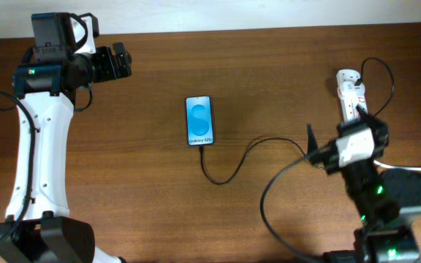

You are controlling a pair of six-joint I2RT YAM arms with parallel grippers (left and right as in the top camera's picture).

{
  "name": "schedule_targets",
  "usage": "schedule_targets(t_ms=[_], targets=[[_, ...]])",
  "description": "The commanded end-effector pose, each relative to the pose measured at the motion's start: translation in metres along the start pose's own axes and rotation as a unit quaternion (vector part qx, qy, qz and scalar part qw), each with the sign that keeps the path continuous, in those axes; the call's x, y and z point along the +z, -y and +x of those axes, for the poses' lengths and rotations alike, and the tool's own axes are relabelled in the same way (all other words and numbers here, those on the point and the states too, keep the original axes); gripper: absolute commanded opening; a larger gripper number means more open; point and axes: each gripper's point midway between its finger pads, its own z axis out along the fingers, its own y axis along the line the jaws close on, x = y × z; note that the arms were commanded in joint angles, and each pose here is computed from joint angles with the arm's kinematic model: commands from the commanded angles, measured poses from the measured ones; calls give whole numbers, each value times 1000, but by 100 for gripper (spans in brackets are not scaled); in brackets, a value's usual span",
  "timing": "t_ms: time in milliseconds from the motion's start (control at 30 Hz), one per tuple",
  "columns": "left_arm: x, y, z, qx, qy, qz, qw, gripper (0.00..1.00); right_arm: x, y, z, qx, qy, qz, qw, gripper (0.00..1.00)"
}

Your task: Plug charger to phone and switch on socket

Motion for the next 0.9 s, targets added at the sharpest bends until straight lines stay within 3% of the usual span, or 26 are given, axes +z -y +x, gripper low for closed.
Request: schedule_targets(t_ms=[0, 300, 400, 867], targets=[[-2, 0, -1, 8, 3, -1, 1000, 99, -11, -17, 33, -3, 26, 7, 1000, 98], [-2, 0, -1, 8, 3, -1, 1000, 99, -23, -53, 106, -9, 60, 10, 998, 98], [-2, 0, -1, 8, 3, -1, 1000, 99, -21, -63, 132, 0, 21, -4, 1000, 98], [-2, 0, -1, 8, 3, -1, 1000, 99, -21, -63, 132, 0, 22, -4, 1000, 98]])
